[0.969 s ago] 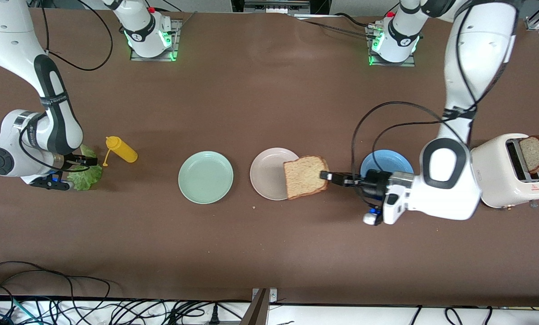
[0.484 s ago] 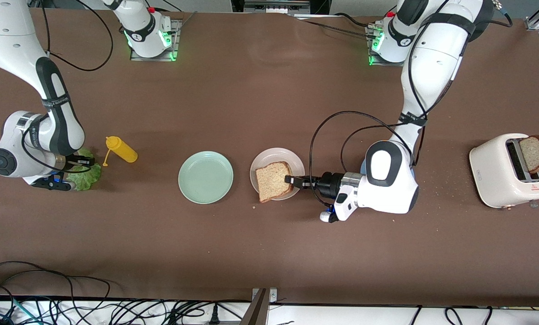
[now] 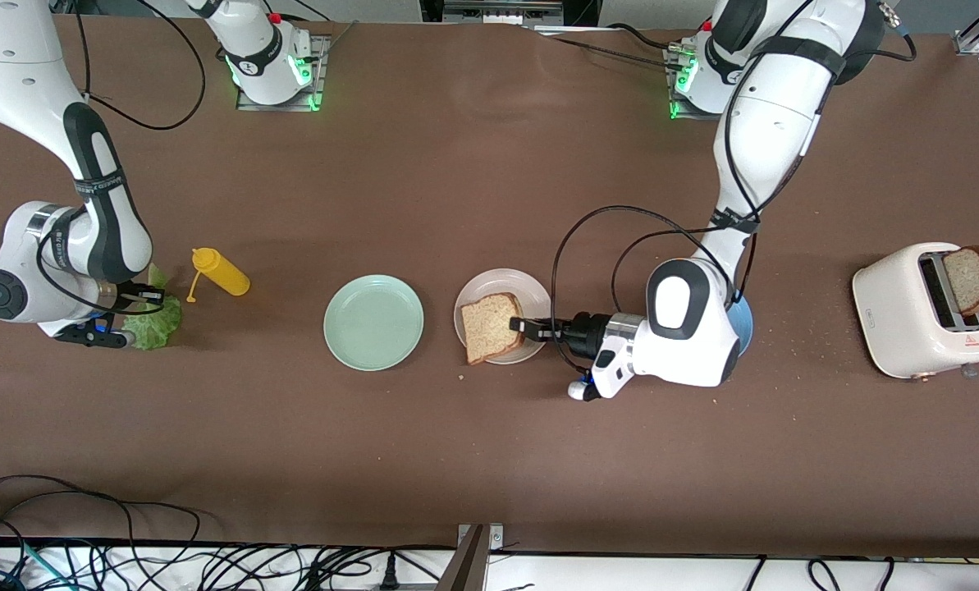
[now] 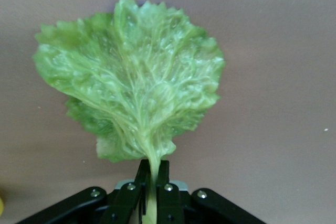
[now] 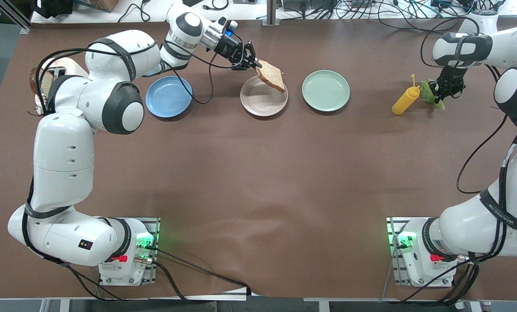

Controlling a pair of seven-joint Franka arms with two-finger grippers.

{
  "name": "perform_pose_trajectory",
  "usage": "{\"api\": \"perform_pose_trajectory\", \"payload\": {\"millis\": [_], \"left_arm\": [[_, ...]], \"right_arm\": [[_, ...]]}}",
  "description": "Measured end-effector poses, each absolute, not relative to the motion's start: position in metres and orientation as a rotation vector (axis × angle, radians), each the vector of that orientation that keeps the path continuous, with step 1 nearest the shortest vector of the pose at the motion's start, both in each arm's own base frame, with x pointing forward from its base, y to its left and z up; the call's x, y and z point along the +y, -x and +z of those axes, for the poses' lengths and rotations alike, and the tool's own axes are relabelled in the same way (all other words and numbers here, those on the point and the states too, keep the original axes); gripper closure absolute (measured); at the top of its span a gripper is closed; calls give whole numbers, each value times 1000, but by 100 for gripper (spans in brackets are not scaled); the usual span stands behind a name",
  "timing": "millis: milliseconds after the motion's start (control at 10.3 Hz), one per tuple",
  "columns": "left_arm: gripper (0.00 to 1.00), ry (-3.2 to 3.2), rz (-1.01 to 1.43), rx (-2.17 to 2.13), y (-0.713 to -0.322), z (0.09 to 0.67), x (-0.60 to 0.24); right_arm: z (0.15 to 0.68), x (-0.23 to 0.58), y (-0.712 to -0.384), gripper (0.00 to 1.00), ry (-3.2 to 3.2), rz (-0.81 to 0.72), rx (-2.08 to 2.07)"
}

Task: Make sandwich on beige plate with both arms
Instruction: 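Release the bread on the beige plate while the right gripper lifts lettuce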

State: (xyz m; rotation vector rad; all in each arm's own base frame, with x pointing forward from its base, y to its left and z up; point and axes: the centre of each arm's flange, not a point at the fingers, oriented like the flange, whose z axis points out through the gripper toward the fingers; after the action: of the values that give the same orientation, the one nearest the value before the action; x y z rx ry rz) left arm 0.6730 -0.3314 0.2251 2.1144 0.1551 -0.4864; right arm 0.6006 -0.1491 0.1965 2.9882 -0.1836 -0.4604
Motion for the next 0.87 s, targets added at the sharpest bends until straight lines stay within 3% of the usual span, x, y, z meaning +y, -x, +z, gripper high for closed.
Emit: {"api": "perform_pose_trajectory", "payload": {"millis": [387, 872], "left_arm": [[92, -2132, -514, 170, -666, 207, -327], [92, -2143, -531, 176, -662, 199, -324]], "right_arm": [[297, -149, -620, 91, -3016, -307, -124], [401, -108, -652, 93, -3039, -288, -43]]}}
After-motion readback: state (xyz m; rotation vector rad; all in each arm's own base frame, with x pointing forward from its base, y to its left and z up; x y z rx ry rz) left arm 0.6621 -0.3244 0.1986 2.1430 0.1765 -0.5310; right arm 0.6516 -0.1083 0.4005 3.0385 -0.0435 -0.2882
